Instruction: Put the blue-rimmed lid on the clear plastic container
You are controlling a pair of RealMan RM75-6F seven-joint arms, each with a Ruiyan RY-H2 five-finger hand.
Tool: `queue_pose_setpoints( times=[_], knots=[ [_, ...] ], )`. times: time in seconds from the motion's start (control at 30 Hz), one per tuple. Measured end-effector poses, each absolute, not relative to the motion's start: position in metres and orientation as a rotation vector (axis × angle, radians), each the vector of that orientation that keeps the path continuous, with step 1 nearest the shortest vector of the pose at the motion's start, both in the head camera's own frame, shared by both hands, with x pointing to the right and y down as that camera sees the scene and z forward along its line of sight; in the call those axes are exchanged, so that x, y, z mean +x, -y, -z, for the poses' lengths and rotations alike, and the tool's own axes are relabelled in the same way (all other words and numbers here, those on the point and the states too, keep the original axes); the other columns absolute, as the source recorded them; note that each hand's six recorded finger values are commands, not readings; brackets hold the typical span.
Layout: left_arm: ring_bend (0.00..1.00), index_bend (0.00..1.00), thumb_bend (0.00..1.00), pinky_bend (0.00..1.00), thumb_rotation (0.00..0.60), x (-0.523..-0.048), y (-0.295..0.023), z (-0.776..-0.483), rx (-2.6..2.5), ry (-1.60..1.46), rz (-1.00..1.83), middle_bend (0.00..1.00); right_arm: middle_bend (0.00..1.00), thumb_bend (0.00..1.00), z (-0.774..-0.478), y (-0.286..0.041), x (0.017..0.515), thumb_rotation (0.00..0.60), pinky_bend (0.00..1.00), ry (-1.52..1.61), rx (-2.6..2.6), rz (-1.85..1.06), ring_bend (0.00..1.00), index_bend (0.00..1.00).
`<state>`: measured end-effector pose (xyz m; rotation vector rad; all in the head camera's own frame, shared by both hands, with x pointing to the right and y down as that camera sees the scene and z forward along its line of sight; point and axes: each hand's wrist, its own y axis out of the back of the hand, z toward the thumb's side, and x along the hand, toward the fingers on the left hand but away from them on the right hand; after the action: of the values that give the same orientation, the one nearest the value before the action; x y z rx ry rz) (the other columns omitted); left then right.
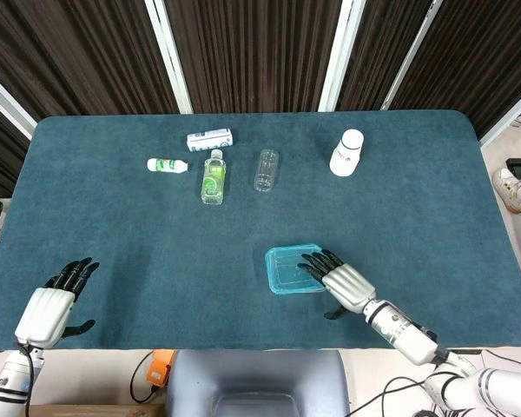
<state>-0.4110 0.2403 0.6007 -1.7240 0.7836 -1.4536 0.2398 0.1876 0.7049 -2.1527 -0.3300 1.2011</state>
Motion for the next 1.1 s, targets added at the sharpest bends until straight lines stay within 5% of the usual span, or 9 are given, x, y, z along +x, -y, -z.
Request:
queue_pose_setpoints(
  times=[1.1],
  knots=[
    [0.10,0.11,0.42,0.34,0.600,-0.410,-0.241,-0.601,-1.726,-0.780,1.455,0.08,0.10,0.24,-0.693,-0.196,0.242,0.600,0.02,0.410,-2.136,-1.231,0.03,0.04]
  ],
)
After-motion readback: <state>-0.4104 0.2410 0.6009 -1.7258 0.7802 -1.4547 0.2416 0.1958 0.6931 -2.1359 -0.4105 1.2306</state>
